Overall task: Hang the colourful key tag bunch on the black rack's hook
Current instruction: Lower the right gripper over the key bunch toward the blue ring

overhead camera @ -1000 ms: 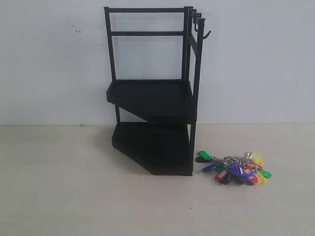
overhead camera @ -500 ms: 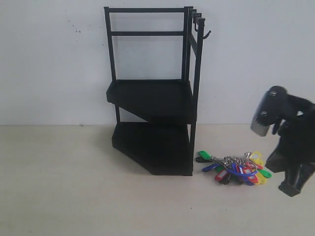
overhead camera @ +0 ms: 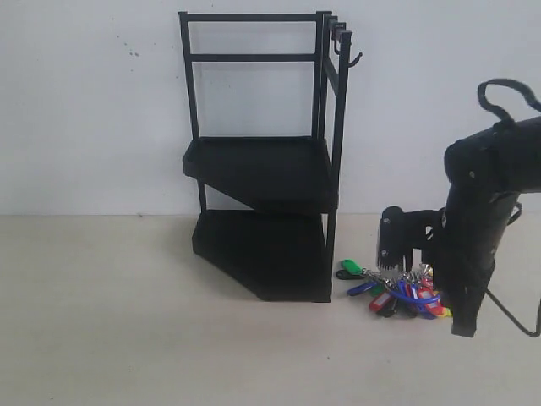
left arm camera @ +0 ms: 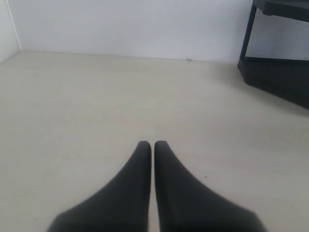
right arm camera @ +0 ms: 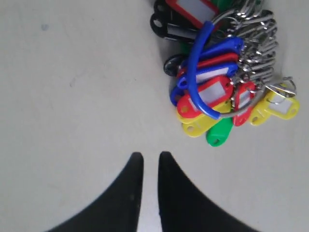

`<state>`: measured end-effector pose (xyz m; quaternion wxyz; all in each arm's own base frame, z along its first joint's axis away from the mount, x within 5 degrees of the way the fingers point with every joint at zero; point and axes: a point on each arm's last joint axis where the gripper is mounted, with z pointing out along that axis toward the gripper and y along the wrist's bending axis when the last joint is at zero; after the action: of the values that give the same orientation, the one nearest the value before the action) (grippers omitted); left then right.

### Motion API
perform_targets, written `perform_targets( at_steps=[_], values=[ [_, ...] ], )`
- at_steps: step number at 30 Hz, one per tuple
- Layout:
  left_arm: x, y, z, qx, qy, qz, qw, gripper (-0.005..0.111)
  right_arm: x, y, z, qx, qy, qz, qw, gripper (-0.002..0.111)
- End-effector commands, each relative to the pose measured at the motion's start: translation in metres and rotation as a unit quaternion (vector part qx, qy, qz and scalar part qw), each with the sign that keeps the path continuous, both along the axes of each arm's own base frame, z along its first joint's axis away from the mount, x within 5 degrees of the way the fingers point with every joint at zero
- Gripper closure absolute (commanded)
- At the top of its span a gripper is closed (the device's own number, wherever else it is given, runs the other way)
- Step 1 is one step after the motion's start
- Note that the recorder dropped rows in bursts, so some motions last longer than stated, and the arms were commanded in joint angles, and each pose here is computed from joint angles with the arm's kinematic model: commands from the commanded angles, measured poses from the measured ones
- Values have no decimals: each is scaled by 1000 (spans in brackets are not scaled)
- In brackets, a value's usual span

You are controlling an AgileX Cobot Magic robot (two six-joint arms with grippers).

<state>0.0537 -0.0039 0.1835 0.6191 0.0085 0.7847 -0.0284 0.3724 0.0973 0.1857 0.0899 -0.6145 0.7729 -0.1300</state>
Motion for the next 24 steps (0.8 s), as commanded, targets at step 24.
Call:
perform_targets(
  at_steps=[24],
  values=[
    [0, 0, 2, -4, -5, 2, 1000, 102, 30, 13, -38, -44, -103, 16, 994, 65]
  ],
)
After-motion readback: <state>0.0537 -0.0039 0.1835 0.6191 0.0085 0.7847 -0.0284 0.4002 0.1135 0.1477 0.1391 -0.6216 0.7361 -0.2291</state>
